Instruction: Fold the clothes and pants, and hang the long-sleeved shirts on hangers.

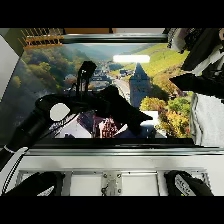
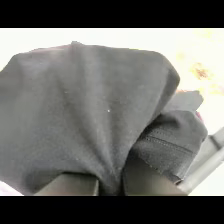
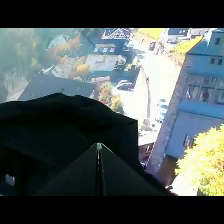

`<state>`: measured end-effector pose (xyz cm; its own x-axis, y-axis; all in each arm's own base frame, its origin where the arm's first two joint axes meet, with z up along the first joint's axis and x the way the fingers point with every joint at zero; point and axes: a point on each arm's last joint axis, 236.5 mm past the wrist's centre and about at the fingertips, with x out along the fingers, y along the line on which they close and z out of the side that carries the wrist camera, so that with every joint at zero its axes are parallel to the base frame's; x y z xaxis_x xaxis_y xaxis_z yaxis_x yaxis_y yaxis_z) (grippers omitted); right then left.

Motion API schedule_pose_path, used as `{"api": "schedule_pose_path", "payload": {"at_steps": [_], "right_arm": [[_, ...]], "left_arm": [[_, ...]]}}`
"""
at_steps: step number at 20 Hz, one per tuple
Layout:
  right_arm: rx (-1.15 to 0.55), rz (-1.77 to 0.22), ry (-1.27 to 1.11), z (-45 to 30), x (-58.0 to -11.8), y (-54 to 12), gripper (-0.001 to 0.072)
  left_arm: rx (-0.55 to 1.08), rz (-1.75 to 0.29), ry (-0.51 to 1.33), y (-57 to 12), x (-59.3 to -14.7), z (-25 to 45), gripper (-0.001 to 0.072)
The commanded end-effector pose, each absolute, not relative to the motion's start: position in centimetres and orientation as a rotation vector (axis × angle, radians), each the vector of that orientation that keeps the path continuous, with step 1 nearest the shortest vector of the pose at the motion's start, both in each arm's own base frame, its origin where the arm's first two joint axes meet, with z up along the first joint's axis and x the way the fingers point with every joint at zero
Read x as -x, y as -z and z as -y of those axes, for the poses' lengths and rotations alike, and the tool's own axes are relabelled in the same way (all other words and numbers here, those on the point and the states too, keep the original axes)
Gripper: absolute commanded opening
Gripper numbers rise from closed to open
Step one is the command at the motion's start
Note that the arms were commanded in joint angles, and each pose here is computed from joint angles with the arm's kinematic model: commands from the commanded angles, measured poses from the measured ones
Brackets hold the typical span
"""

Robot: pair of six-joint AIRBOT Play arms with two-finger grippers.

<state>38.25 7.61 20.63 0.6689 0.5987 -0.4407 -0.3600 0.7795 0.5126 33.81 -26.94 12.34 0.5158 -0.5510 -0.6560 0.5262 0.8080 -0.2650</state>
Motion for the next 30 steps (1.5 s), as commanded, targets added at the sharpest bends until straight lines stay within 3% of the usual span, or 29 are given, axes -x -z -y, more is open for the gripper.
{"api": "schedule_pose_path", "payload": {"at_steps": [1, 2, 3, 6, 10, 16, 22, 23, 25, 26, 27, 28, 29, 30], "right_arm": [[-0.405, -0.632, -0.555, -7.5, -38.3, -20.7, 0.0015], [-0.405, -0.633, -0.555, -7.5, -38.3, -20.7, 0.0015], [-0.405, -0.632, -0.555, -7.5, -38.3, -20.7, 0.0015], [-0.405, -0.633, -0.555, -7.5, -38.3, -20.7, 0.0015], [-0.412, -0.644, -0.553, -7.5, -38.2, -20.2, 0.0014], [-0.428, -0.677, -0.549, -7.5, -38.0, -18.7, 0.0015], [-0.349, -0.841, -0.456, -5.4, -36.7, -12.4, 0.0014], [-0.347, -0.887, -0.432, -4.9, -36.3, -10.8, 0.0015], [-0.36, -0.99, -0.38, -4.0, -35.4, -7.3, 0.0015], [-0.389, -1.05, -0.346, -3.6, -34.8, -5.4, 0.0015], [-0.428, -1.116, -0.311, -3.3, -34.3, -3.3, 0.0024], [-0.465, -1.167, -0.303, -3.5, -33.9, -1.6, 0.0144], [-0.503, -1.218, -0.295, -3.7, -33.5, 0.1, 0.0441], [-0.527, -1.273, -0.297, -4.0, -33.1, 2.0, 0.0533]], "left_arm": [[0.009, -0.866, 0.556, -10.5, -35.6, 23.2, 0.0428], [0.062, -0.924, 0.477, -8.9, -36.5, 20.7, 0.072], [0.131, -0.985, 0.387, -7.3, -37.1, 18.1, 0.0683], [0.341, -1.144, 0.286, -2.9, -36.1, 14.5, 0.068], [0.462, -1.347, 0.249, 3.8, -32.0, 14.6, 0.068], [0.395, -1.565, 0.446, 9.6, -26.7, 21.4, 0.068], [0.315, -1.598, 0.471, 11.3, -28.5, 23.3, 0.0678], [0.299, -1.6, 0.454, 11.6, -28.8, 23.0, 0.0604], [0.297, -1.591, 0.443, 11.5, -29.4, 22.6, 0.0078], [0.301, -1.573, 0.445, 10.9, -30.1, 22.5, 0.0008], [0.309, -1.549, 0.45, 9.9, -30.9, 22.3, 0.0008], [0.322, -1.513, 0.451, 8.7, -31.9, 21.9, 0.0008], [0.335, -1.477, 0.447, 7.5, -32.9, 21.5, 0.0008], [0.349, -1.442, 0.441, 6.4, -33.8, 21.0, 0.0008]]}}
